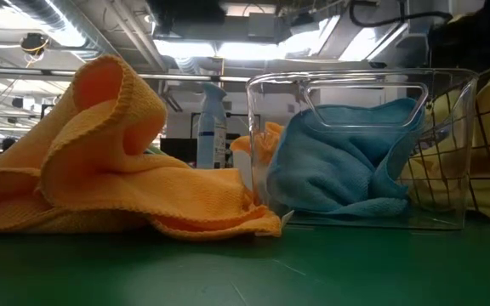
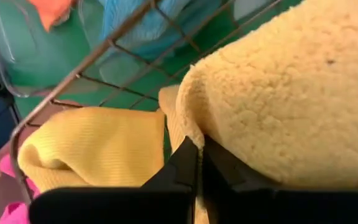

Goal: Sort microfiber towel by color & place in baskets
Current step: Put the yellow towel into the gold wire basket

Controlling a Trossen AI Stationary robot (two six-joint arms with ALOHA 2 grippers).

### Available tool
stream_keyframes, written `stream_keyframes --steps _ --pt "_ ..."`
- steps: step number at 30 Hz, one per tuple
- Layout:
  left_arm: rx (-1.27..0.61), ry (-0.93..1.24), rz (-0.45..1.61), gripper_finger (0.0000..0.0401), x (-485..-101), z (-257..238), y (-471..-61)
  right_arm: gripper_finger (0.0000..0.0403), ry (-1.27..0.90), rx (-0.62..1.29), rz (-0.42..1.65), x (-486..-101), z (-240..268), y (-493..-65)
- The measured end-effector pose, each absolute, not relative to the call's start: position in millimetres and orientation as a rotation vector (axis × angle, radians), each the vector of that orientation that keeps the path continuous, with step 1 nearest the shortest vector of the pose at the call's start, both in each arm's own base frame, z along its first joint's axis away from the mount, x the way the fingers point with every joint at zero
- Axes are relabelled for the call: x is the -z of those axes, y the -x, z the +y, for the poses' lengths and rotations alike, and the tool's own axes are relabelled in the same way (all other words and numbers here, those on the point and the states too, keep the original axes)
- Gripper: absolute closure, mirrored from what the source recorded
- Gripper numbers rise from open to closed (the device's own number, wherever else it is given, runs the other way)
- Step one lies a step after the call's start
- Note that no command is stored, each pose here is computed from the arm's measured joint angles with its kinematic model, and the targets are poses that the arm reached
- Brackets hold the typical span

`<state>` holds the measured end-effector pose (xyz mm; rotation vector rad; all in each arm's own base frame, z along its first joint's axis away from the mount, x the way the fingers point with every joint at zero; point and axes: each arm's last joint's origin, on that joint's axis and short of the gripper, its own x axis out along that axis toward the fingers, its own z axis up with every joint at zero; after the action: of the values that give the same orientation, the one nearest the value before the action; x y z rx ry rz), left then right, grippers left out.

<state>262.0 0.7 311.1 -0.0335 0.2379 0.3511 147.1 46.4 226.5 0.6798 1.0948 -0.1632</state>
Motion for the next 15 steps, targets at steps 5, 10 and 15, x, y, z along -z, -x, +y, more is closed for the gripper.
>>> stream_keyframes --steps 5,10,15 --pt "-0.490 0.106 0.484 0.0326 -288.1 27.8 -249.2 0.0389 -0.683 0.159 1.151 -220.3 48.9 -152.1" --pt "-0.656 0.193 0.679 0.0326 -269.5 48.9 -233.6 0.0388 -0.689 0.163 1.162 -219.0 49.3 -153.2" --pt "-0.749 0.224 0.787 0.0325 -261.5 60.1 -221.7 0.0382 -0.745 0.198 1.163 -219.0 49.3 -153.1"
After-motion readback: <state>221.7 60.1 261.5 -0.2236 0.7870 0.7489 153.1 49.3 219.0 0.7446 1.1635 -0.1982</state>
